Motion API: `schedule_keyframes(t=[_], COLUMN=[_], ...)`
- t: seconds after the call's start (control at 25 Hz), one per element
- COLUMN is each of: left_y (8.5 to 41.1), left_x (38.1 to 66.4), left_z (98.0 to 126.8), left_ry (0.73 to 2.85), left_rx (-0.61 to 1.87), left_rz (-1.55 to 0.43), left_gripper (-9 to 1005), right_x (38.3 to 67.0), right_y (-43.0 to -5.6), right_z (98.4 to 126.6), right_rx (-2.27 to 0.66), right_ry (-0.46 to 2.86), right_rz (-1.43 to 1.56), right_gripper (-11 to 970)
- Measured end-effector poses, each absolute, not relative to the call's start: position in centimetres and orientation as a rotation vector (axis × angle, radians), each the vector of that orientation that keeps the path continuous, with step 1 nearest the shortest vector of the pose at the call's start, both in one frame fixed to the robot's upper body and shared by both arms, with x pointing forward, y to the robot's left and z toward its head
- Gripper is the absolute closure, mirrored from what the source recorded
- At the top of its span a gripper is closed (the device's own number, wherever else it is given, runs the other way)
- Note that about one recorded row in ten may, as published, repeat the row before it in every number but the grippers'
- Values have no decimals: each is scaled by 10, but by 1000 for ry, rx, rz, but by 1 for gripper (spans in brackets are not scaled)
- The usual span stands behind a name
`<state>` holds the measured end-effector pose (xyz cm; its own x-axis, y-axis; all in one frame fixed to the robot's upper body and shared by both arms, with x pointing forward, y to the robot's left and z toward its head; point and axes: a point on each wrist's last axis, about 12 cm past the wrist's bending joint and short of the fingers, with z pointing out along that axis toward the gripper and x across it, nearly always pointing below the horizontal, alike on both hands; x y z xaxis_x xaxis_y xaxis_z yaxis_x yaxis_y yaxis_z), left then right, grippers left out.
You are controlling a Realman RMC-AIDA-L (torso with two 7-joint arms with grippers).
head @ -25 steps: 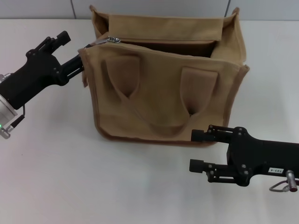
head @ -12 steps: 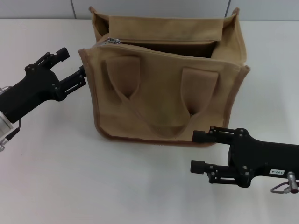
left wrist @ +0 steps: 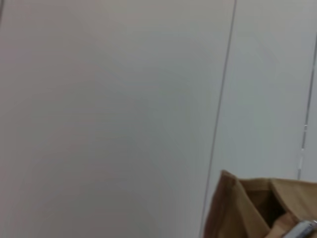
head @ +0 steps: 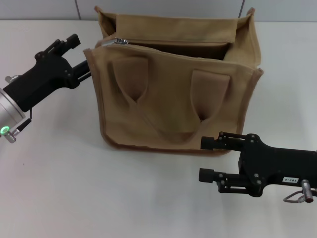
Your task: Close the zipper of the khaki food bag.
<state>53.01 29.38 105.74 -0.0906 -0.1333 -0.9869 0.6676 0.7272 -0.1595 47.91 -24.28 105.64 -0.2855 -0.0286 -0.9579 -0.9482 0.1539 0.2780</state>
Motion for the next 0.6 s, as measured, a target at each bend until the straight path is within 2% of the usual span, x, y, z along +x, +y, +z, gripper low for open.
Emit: schedule_keyframes(t=[0.28,0.6], left_y=[296,290], left_x=[537,532], left_z=[1062,1056], left_ry=[1502,1476], left_rx=[398,364], left_rz=[-684,-674], left_gripper=[225,230], right_x=[478,480], right_y=[-245,-245], right_z=[1054,1055], right_rx=[-963,-957], right_ry=[1533,1535], right_rz=[1264,1254], right_gripper=[237,236])
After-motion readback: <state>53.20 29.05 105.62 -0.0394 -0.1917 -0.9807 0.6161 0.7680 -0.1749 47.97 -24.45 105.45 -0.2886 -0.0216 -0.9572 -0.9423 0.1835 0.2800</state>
